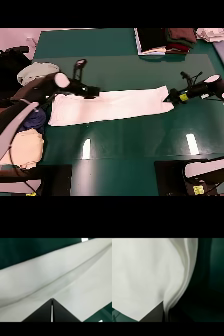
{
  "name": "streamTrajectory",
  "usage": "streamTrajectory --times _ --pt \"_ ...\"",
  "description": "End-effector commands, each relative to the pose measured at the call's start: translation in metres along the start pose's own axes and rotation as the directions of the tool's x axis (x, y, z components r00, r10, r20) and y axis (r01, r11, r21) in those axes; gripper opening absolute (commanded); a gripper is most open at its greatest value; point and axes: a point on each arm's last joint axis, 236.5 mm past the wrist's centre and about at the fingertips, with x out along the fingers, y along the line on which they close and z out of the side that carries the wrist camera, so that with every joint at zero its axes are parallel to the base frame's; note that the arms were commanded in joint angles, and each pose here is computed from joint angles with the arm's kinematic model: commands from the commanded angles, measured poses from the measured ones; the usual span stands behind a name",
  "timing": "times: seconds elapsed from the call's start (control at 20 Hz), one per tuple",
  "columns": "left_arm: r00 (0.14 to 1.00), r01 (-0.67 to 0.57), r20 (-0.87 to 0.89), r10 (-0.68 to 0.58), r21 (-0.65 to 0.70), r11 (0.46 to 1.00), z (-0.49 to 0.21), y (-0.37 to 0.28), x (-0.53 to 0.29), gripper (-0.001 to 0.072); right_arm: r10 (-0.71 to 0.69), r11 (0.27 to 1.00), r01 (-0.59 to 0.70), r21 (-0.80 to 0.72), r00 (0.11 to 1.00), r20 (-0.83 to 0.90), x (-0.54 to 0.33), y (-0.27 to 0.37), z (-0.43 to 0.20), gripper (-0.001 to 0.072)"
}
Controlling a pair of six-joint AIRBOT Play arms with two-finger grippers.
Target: Fold the shirts.
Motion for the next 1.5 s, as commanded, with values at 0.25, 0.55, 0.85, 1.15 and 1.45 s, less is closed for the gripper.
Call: streamTrajectory --times 0.25,0.55,0.85,1.15,1.45 --pt "0.989 0.098 -0.116 -0.095 0.022 0.995 -0.016 -0.063 0.101 0.0026 0.062 0.937 0.030 -0.349 0.967 0.249 -0.116 0.166 0.038 0.0012" --pt "0.986 0.094 -0.138 -0.092 0.010 0.996 -0.018 -0.063 0.119 0.0026 0.157 0.857 0.004 -0.516 0.951 0.267 -0.137 0.274 0.020 0.0012" --pt "0.990 0.100 -0.098 -0.097 0.034 0.994 0.020 -0.063 0.080 0.0025 0.243 0.779 -0.045 -0.625 0.941 0.234 -0.126 0.345 -0.005 0.0012" --pt "0.969 -0.116 0.229 0.091 0.099 0.988 0.133 0.009 -0.111 0.0026 0.411 0.652 -0.248 -0.716 0.910 0.058 -0.067 0.436 -0.057 0.0013" --pt "0.786 -0.311 0.563 0.255 0.004 0.951 0.161 0.053 -0.316 0.0026 0.557 0.514 -0.470 -0.717 0.819 -0.138 0.083 0.530 -0.125 0.0294"
